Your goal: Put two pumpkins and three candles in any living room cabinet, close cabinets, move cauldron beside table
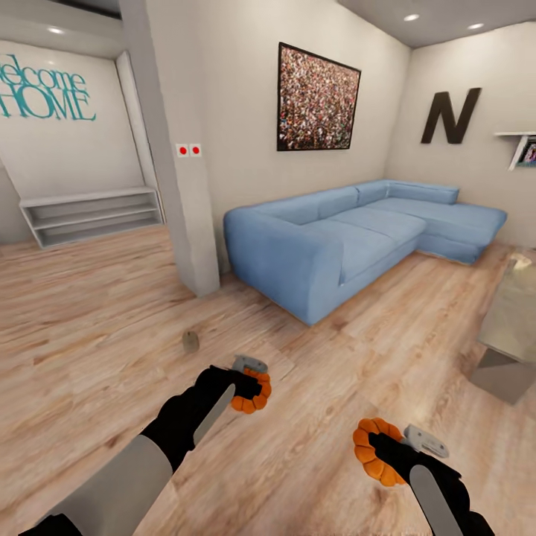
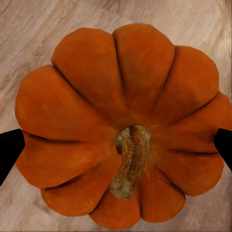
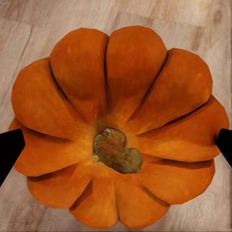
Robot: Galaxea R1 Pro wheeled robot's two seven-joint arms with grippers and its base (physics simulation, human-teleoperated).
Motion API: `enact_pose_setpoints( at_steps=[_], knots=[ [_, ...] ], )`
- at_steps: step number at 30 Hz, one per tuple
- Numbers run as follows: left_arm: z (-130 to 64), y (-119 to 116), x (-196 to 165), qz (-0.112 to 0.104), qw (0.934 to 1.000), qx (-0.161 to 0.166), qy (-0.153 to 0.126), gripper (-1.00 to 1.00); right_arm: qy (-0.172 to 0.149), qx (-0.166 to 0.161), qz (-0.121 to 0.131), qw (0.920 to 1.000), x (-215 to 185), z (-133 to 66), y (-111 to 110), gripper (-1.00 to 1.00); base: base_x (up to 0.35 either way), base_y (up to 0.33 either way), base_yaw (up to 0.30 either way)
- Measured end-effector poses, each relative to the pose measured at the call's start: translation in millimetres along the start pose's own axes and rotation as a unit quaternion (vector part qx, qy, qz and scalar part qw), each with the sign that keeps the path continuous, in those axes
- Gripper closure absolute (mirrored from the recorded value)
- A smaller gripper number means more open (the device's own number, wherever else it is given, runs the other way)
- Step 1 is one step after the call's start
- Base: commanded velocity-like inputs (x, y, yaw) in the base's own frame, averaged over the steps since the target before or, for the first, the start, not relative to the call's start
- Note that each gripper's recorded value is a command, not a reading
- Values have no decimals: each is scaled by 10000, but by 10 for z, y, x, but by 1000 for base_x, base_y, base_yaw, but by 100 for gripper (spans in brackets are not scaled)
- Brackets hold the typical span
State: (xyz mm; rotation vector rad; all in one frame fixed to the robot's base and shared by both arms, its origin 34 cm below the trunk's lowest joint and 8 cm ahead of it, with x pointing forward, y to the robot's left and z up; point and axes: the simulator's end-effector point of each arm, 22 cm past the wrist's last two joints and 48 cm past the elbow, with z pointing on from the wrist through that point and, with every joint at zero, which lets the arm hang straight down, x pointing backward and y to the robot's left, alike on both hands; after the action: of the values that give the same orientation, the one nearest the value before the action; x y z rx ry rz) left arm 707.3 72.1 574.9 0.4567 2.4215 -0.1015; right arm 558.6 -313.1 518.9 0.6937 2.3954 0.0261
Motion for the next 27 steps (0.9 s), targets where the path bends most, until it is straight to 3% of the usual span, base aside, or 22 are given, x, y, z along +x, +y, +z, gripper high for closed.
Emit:
enact_pose_setpoints(
  at_steps=[27],
  knots=[
    [-26, -66, -29, 106, 9999, 29, -29, 100, 41, 24, -7, 10000, 33, 19, -16, 100, 0, 0, -248]
  ],
)
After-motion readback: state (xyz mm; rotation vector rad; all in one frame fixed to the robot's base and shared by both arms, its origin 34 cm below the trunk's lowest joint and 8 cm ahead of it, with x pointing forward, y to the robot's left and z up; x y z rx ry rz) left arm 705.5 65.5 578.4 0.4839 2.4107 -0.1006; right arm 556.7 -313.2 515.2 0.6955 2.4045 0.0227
